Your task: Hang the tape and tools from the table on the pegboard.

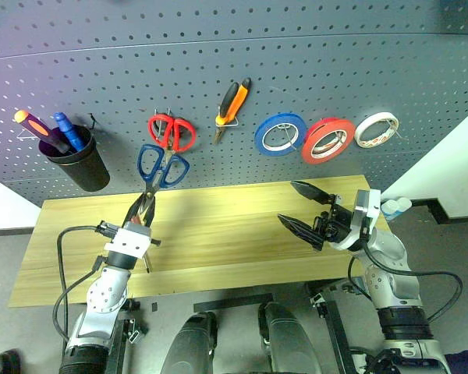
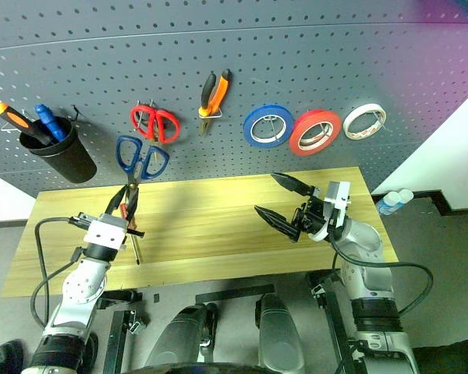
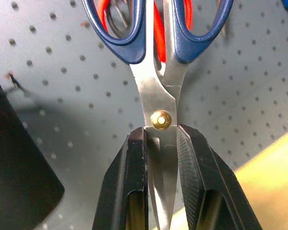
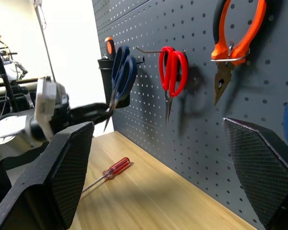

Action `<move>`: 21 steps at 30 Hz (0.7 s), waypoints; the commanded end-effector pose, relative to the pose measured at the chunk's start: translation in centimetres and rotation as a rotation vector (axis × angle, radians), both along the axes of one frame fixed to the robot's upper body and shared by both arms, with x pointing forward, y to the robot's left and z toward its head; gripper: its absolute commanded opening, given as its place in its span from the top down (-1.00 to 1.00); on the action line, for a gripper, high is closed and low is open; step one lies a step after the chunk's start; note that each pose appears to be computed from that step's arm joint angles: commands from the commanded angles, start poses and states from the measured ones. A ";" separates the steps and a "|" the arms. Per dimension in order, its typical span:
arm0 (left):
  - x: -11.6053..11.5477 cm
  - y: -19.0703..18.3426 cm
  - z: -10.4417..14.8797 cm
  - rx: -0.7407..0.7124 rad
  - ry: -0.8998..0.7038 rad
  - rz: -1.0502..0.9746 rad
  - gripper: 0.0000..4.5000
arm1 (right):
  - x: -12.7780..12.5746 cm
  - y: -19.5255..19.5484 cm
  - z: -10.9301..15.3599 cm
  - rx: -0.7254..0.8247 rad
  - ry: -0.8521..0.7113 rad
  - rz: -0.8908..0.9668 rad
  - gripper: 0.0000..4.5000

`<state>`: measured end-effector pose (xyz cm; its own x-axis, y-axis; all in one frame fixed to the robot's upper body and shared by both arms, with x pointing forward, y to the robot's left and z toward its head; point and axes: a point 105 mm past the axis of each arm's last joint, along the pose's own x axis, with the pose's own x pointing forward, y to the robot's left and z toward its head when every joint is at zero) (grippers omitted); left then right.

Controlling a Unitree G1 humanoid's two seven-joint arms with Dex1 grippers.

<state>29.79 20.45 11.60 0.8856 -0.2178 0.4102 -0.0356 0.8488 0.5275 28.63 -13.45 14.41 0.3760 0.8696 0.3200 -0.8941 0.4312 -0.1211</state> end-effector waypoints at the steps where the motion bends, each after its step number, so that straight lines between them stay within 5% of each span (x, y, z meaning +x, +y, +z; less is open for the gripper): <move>1: -0.1 -0.1 1.2 0.004 -0.045 -0.004 0.78 | -0.2 0.4 0.9 -0.001 -0.042 0.010 -1.00; 21: 2.5 -1.2 2.2 -0.072 0.032 -0.019 0.78 | -0.3 0.3 0.9 -0.005 -0.042 -0.002 -1.00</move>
